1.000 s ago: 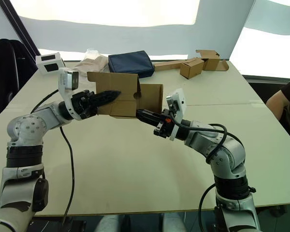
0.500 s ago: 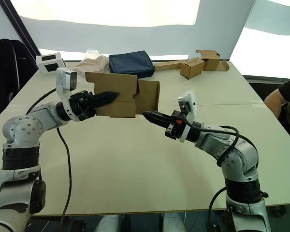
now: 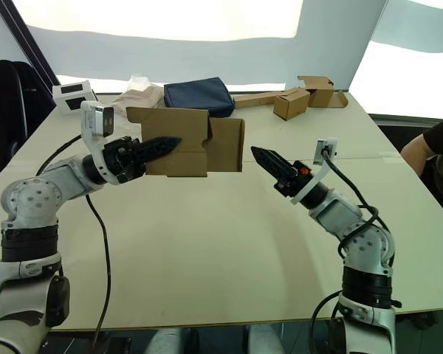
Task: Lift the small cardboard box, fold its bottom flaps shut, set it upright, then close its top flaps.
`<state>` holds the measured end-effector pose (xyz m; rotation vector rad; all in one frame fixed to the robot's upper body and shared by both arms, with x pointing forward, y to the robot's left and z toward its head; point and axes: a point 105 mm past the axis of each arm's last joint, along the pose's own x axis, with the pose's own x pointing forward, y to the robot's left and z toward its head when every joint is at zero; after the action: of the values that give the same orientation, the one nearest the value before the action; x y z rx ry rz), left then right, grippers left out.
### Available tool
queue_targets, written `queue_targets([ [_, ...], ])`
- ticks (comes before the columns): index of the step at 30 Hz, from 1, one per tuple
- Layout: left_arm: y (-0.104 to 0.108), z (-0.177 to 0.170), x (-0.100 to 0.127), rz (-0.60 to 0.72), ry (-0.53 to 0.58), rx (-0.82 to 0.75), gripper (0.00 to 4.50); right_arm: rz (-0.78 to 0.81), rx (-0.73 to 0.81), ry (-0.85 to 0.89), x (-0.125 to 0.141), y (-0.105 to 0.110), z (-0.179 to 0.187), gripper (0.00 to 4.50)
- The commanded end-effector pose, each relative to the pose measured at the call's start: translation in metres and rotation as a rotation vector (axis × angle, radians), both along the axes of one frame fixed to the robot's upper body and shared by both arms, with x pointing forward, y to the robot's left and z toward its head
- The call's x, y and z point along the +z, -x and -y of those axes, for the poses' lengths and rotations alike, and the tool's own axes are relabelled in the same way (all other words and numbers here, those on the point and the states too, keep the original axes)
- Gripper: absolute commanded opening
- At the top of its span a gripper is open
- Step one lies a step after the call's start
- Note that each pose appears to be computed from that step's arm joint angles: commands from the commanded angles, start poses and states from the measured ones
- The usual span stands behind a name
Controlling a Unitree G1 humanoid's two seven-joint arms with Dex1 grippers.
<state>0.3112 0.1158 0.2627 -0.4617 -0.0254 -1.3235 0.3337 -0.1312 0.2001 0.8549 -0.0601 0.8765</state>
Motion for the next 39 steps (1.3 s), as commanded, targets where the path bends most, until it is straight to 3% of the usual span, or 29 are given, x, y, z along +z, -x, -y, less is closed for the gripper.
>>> queue_targets([
  [1,0.007,0.0,0.013,0.053,0.027,-0.011,0.0,0.015,0.0,-0.154,0.013,-0.005,-0.002,4.43],
  [6,0.007,0.001,0.012,0.052,0.028,-0.01,0.0,0.02,0.039,-0.245,0.02,-0.004,-0.014,4.43],
  [13,0.003,0.0,0.006,0.051,0.018,0.006,0.0,0.064,0.162,-0.221,0.03,0.024,-0.042,4.43],
  [25,0.001,0.002,0.006,0.052,0.023,0.001,0.0,0.075,0.175,-0.206,0.034,0.035,-0.047,4.43],
  [29,0.0,0.002,0.007,0.052,0.024,0.003,0.0,0.071,0.167,-0.199,0.032,0.034,-0.048,3.48],
  [36,0.001,0.002,0.007,0.054,0.022,0.003,0.0,0.07,0.162,-0.178,0.029,0.034,-0.049,0.83],
  [39,0.001,0.002,0.007,0.055,0.023,0.004,0.0,0.072,0.155,-0.15,0.027,0.033,-0.05,0.83],
])
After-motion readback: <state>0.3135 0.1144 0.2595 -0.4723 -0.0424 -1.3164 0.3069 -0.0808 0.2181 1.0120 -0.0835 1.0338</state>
